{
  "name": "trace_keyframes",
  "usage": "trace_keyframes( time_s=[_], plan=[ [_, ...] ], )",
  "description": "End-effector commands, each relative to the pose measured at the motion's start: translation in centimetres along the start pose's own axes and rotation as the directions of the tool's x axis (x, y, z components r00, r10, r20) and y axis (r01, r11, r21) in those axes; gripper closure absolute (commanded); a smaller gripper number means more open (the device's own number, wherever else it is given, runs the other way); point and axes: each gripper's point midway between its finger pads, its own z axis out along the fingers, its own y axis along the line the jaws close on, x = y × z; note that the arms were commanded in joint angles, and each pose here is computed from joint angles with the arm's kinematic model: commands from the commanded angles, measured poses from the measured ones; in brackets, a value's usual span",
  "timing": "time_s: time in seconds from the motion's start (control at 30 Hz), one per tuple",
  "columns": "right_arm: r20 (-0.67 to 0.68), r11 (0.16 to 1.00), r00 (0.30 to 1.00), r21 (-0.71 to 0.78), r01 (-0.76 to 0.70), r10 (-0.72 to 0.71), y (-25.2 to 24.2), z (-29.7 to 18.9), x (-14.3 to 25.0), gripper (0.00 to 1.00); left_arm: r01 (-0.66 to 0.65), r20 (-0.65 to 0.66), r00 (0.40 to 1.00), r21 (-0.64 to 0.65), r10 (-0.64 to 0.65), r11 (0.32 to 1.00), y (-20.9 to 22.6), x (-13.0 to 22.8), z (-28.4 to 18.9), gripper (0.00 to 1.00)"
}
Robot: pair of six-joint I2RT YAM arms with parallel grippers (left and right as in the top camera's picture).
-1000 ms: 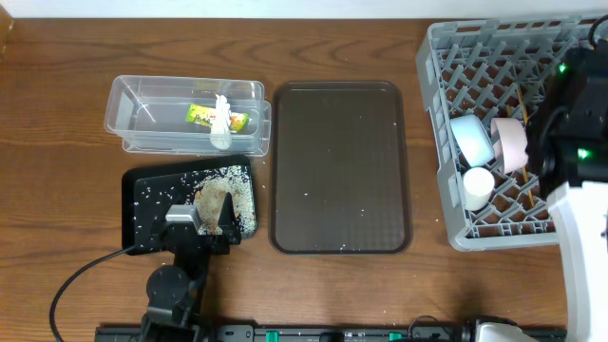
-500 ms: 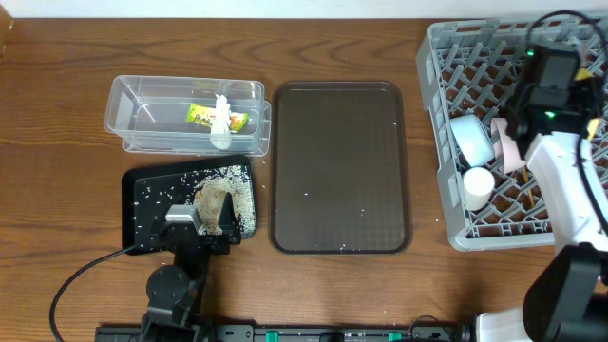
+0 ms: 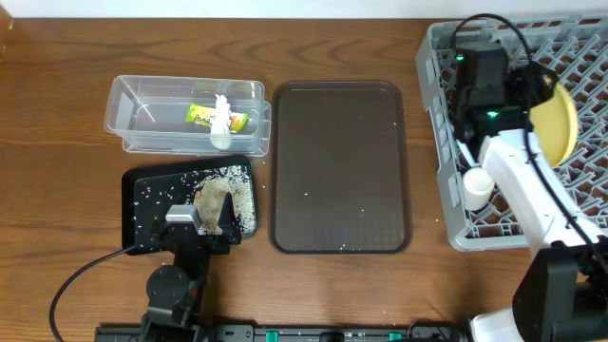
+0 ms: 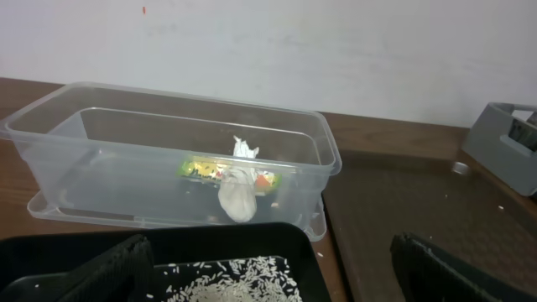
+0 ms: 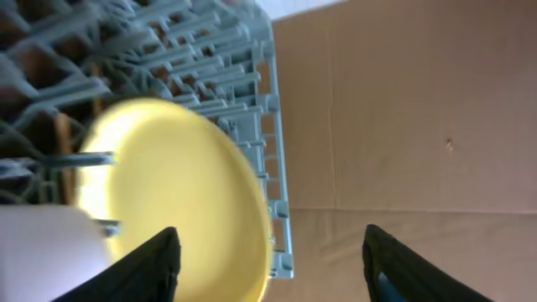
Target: Sort waste into correct bins and load items into the dishwasher rack
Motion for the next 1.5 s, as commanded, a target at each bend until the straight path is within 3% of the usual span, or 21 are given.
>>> trace_keyframes(
  time_s=[0.0, 0.17, 0.23, 0.37, 0.4, 0.63, 0.67, 0.77, 0.93, 1.23, 1.47],
  plan=[
    [0.081, 0.982, 0.98, 0.029, -0.186, 0.183, -2.6, -3.9, -1.3, 0.21, -0.003, -0.037, 0.999, -0.022, 0.002, 1.0, 0.6, 1.7, 0.2, 0.07],
    [0.258, 0.91, 0.904, -0.332, -0.247, 0.34, -0.5, -11.4, -3.7, 0.19, -0.003, -0.037, 0.999, -0.022, 0.002, 1.0, 0.6, 1.7, 0.2, 0.07],
    [0.285, 0.815, 0.862, -0.535, -0.22, 0.419, 1.1, -15.7, -4.0, 0.16, -0.003, -0.037, 0.999, -0.022, 0.002, 1.0, 0.6, 1.7, 0.2, 0.07],
    [0.255, 0.521, 0.818, -0.851, -0.062, 0.515, 3.7, -24.5, -2.7, 0.1, -0.003, -0.037, 0.999, -0.022, 0.002, 1.0, 0.6, 1.7, 0.2, 0.07],
    [0.243, 0.442, 0.815, -0.897, -0.018, 0.525, 4.0, -26.5, -2.1, 0.01, -0.003, -0.037, 0.999, -0.022, 0.002, 1.0, 0.6, 1.7, 0.2, 0.07],
    [0.114, 0.051, 0.822, -0.993, 0.103, 0.558, 3.2, -34.2, 1.6, 0.01, -0.003, -0.037, 0.999, -0.022, 0.002, 1.0, 0.6, 1.7, 0.2, 0.07],
    [0.116, 0.032, 0.823, -0.992, 0.118, 0.555, 3.1, -34.6, 1.8, 0.01, -0.003, -0.037, 0.999, -0.022, 0.002, 1.0, 0.6, 1.7, 0.2, 0.07],
    [0.124, 0.038, 0.836, -0.992, 0.123, 0.534, 3.2, -34.5, 2.7, 0.01, -0.003, -0.037, 0.999, -0.022, 0.002, 1.0, 0.6, 1.7, 0.2, 0.07],
    [0.245, 0.181, 0.792, -0.968, 0.171, 0.559, 1.0, -32.9, 3.7, 0.01, -0.003, -0.037, 0.999, -0.022, 0.002, 1.0, 0.6, 1.7, 0.2, 0.07],
    [0.248, 0.413, 0.685, -0.907, -0.086, 0.686, -6.4, -28.2, 10.3, 0.01, -0.003, -0.037, 0.999, -0.022, 0.002, 1.0, 0.6, 1.7, 0.2, 0.07],
    [0.225, 0.444, 0.546, -0.841, -0.31, 0.807, -7.2, -24.4, 14.7, 0.01, -0.003, -0.037, 0.999, -0.022, 0.002, 1.0, 0.6, 1.7, 0.2, 0.07]
  ],
)
